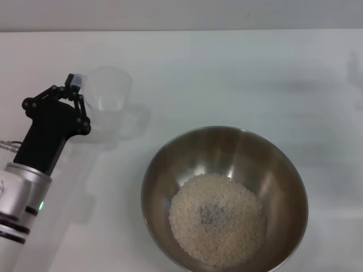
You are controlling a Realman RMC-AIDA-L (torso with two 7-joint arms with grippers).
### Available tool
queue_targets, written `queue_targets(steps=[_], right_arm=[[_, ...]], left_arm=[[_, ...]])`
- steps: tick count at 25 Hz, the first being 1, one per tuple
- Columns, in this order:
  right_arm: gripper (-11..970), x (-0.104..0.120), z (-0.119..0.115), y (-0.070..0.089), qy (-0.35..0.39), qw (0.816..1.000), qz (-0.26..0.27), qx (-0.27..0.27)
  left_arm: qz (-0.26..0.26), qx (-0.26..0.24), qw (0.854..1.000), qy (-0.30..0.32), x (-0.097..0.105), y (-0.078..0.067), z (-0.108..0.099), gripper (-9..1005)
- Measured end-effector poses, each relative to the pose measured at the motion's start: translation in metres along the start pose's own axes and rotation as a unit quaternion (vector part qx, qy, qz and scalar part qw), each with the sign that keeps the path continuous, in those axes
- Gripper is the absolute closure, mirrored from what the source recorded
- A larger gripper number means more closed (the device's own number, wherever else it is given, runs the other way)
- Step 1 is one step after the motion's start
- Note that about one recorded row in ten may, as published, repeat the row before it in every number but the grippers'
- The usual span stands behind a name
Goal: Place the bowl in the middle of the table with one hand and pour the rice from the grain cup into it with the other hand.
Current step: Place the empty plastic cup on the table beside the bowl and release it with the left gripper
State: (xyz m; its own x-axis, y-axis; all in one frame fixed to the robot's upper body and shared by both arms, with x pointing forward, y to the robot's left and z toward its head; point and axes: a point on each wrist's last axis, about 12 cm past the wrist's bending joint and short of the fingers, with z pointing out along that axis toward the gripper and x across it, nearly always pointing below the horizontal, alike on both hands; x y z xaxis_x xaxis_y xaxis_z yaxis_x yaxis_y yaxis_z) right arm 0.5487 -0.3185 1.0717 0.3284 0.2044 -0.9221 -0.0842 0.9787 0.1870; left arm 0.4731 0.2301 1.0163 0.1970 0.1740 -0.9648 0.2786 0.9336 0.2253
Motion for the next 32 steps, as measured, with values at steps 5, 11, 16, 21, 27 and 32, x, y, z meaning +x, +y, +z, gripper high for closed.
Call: queue_targets(steps=[5, 11, 16, 21, 27, 32], right_arm=[[526, 0.0, 0.003, 0.002, -0.002, 1.0, 0.001, -0.003], [526, -0.001, 0.004, 0.002, -0.004, 1.0, 0.003, -0.003], [526, -0.001, 0.004, 0.003, -0.003, 1.0, 0.003, -0.003], [526, -0.001, 0.005, 0.003, -0.002, 1.0, 0.003, -0.003], [526, -0.001, 0.007, 0.004, -0.003, 1.0, 0.004, -0.005], [526, -0.001, 0.008, 0.005, -0.003, 1.0, 0.004, -0.007]], left_arm=[[-0.047, -0.019, 0.998, 0.048, 0.01, 0.006, 0.006, 900], [-0.066, -0.026, 0.994, 0.088, 0.019, 0.01, 0.011, 887], [-0.065, -0.023, 0.992, 0.106, 0.023, 0.01, 0.013, 876], [-0.062, -0.023, 0.991, 0.115, 0.026, 0.012, 0.011, 864], [-0.061, -0.018, 0.99, 0.124, 0.028, 0.01, 0.011, 851], [-0.061, -0.017, 0.99, 0.128, 0.029, 0.01, 0.009, 840]])
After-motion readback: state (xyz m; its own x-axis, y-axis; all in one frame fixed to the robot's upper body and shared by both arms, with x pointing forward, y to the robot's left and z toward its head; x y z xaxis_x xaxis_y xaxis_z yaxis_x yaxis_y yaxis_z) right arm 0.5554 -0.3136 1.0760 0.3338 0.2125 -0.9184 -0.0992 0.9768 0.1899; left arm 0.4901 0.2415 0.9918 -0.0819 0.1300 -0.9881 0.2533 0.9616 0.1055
